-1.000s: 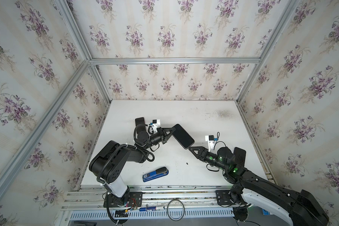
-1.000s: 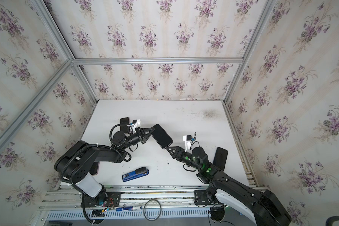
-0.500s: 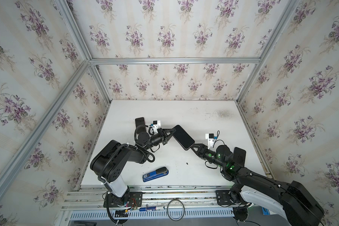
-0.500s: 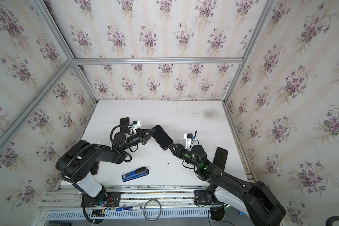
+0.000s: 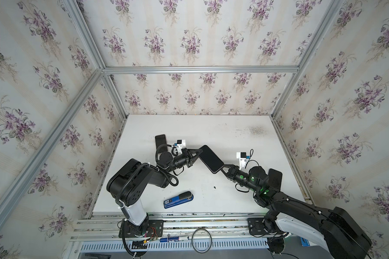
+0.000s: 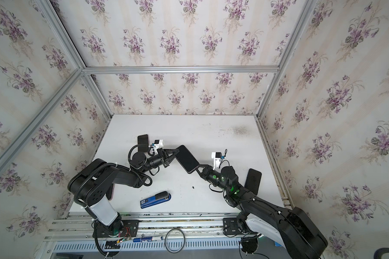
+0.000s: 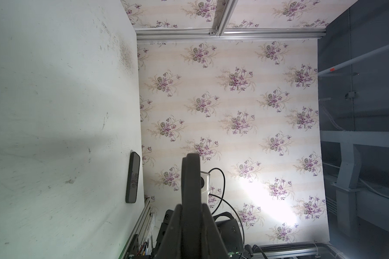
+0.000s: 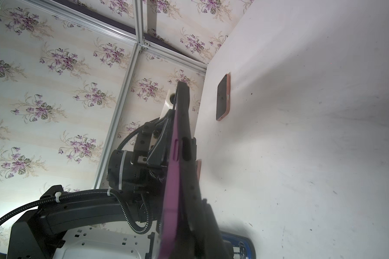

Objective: Take the phone out of the phone case

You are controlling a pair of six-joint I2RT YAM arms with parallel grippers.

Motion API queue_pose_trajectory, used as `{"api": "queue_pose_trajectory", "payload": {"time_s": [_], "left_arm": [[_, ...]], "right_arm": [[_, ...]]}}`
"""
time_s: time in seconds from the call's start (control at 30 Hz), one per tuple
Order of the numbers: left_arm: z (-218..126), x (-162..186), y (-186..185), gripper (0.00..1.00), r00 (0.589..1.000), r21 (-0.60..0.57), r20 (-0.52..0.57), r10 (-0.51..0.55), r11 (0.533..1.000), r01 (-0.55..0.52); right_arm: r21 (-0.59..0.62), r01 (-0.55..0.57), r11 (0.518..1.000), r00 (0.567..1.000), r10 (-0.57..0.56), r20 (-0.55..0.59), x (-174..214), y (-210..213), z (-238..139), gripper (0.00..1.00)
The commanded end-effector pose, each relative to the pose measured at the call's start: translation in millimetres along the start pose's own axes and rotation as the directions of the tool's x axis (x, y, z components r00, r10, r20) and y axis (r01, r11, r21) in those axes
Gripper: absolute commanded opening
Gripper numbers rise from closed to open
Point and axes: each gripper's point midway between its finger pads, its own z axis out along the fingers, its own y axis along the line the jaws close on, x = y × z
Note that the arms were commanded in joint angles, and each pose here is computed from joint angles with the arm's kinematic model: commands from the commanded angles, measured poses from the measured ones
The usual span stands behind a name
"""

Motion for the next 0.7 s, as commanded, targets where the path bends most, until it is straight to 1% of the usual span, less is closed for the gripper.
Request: {"api": "queue_pose_trajectory", "payload": {"time_s": [0.0,0.03,0.13,0.2,0.27,0.37,0.5,0.57,0.67], "left_arm": [[-1.3,3.2,-19.6,0.35,0.997,0.092,-0.011,0.07,0.993,-0.069],[-1.1,2.8,-17.0,0.43,0.998,0.086,-0.01,0.068,0.994,-0.067],[-1.5,2.0,-12.7,0.62,0.997,0.075,-0.004,0.071,0.995,-0.07],[-2.6,1.9,-11.0,0.7,0.996,0.058,0.002,0.084,0.995,-0.084],[-4.1,1.9,-9.7,0.74,0.993,0.026,0.008,0.115,0.993,-0.116],[-5.6,1.1,-4.9,0.8,0.987,-0.053,0.008,0.161,0.986,-0.16],[-8.4,-0.8,0.3,0.9,0.971,-0.178,-0.011,0.237,0.955,-0.235],[-9.8,-0.9,4.8,0.92,0.967,-0.235,-0.029,0.251,0.939,-0.251],[-11.2,-2.3,12.9,0.93,0.967,-0.284,-0.038,0.251,0.925,-0.251]], "right_arm": [[-0.056,0.017,0.998,0.999,-0.015,0.031,-7.0,16.7,-3.1,0.02],[-0.05,0.015,0.999,0.999,-0.014,0.031,-7.3,16.2,-3.8,0.01],[-0.037,0.008,0.999,1.0,-0.007,0.029,-6.8,14.9,-6.0,0.0],[-0.028,0.002,1.0,0.999,-0.002,0.032,-6.7,13.6,-7.6,0.0],[-0.018,0.0,1.0,0.999,0.0,0.035,-6.8,12.1,-9.1,0.0],[-0.008,-0.005,1.0,0.999,0.005,0.041,-7.5,10.9,-10.5,0.0],[0.012,-0.022,1.0,0.999,0.022,0.042,-7.6,7.4,-11.3,0.0],[0.023,-0.035,0.999,0.998,0.034,0.044,-7.6,4.8,-11.2,0.0],[0.024,-0.042,0.999,0.998,0.04,0.047,-8.1,4.7,-11.2,0.0]]}}
